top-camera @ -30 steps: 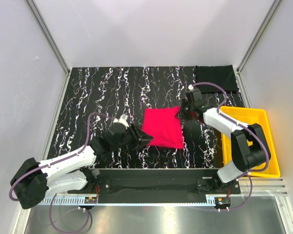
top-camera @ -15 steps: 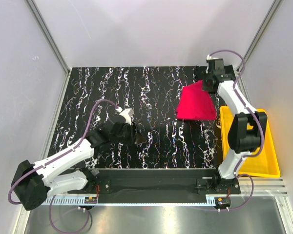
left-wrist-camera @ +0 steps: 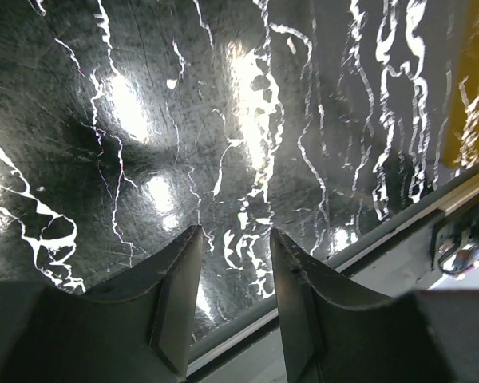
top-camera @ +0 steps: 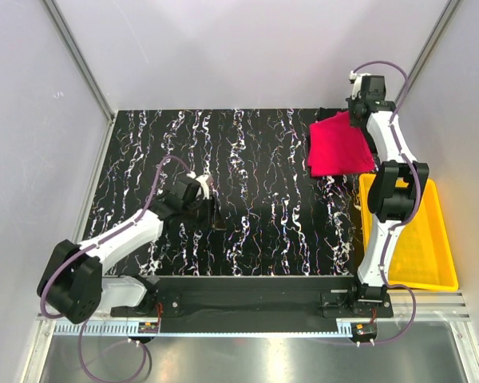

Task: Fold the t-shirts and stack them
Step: Neatly place the folded tshirt to the corner

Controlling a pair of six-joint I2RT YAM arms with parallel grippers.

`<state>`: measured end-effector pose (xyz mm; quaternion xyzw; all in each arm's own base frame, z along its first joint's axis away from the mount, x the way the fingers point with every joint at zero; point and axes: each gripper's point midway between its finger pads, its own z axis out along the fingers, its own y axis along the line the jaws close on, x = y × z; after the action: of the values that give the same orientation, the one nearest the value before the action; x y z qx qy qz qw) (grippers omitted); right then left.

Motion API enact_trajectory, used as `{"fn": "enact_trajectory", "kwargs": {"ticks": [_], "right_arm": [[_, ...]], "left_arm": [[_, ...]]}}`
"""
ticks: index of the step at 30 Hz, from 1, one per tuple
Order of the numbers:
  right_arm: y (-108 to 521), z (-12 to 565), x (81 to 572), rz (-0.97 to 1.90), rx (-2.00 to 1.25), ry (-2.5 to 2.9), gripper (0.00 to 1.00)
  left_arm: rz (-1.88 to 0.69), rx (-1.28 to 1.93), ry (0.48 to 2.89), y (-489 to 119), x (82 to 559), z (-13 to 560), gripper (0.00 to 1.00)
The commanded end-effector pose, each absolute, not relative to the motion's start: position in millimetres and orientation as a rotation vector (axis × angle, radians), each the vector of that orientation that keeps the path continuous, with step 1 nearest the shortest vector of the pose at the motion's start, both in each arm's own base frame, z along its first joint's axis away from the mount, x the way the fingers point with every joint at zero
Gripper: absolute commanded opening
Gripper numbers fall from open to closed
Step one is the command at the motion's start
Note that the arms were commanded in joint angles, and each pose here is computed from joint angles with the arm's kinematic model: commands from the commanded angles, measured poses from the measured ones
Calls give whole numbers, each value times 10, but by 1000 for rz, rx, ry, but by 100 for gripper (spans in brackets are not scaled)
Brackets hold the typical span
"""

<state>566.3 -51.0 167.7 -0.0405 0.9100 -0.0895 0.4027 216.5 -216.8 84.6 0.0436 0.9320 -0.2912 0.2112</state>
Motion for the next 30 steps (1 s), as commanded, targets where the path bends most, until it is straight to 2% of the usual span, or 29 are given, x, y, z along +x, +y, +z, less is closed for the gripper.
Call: {"fn": "enact_trajectory", "kwargs": {"ticks": [1,5,14,19,30], "right_arm": [[-623,2150,5914,-265,-188,2162,0],[-635,2386,5988,-265,-239,2119,0],[-736,2530,6181,-272,-256,2065,0],[-607,2703,6156,-183,-262,2025,0],[-748,2668,6254,-211,-209,2023,0]], "left_arm": [[-890,223,2533,-2320,2259,1012,43],[-881,240,2544,-2357,2330,971,43],[-915,259,2590,-2439,2389,829,42],[-913,241,2597,-2386,2438,798,42],[-923,210,2627,-2354,2486,712,42]]}}
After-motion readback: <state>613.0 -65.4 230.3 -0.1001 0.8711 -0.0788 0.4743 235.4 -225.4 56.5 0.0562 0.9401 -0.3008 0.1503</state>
